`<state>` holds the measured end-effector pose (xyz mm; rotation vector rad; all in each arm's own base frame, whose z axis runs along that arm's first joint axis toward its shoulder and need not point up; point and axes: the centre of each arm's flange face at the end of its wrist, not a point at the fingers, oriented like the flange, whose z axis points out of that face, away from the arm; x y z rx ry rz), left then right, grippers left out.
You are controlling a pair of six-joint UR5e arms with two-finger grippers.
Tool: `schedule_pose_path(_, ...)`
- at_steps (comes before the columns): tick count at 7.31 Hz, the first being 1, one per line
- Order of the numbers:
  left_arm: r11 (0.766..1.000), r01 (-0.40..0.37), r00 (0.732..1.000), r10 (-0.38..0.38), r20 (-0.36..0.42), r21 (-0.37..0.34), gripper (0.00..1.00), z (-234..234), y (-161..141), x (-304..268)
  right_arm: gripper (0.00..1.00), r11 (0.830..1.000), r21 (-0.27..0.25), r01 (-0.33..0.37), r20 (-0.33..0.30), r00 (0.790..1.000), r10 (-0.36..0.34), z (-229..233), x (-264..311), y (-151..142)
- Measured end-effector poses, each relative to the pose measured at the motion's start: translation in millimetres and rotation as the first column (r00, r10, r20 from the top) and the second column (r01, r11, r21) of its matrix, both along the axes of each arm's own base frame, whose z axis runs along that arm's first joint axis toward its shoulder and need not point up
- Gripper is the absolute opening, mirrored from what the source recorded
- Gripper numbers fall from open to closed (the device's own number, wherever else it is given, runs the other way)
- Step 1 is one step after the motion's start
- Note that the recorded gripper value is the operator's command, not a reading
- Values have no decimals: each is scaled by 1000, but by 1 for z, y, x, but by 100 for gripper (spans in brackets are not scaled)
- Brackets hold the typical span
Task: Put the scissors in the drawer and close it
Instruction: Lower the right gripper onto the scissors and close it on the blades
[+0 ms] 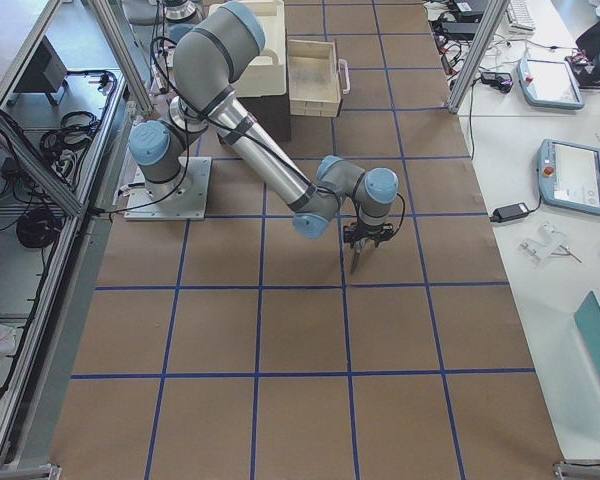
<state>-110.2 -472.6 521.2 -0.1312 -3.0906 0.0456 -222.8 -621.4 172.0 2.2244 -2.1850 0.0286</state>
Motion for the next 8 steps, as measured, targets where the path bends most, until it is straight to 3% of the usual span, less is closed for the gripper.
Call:
schedule_pose_path(3,1000,5,1000,-5,-1,-6,100,-3,-4,-1,48,999,-4,34,-20,999,-34,2,-3,-2)
schedule_pose_path(8,1000,5,1000,-5,-6,-9,100,-2,-5,0,50,1000,12,29,-13,1000,-28,2,0,1)
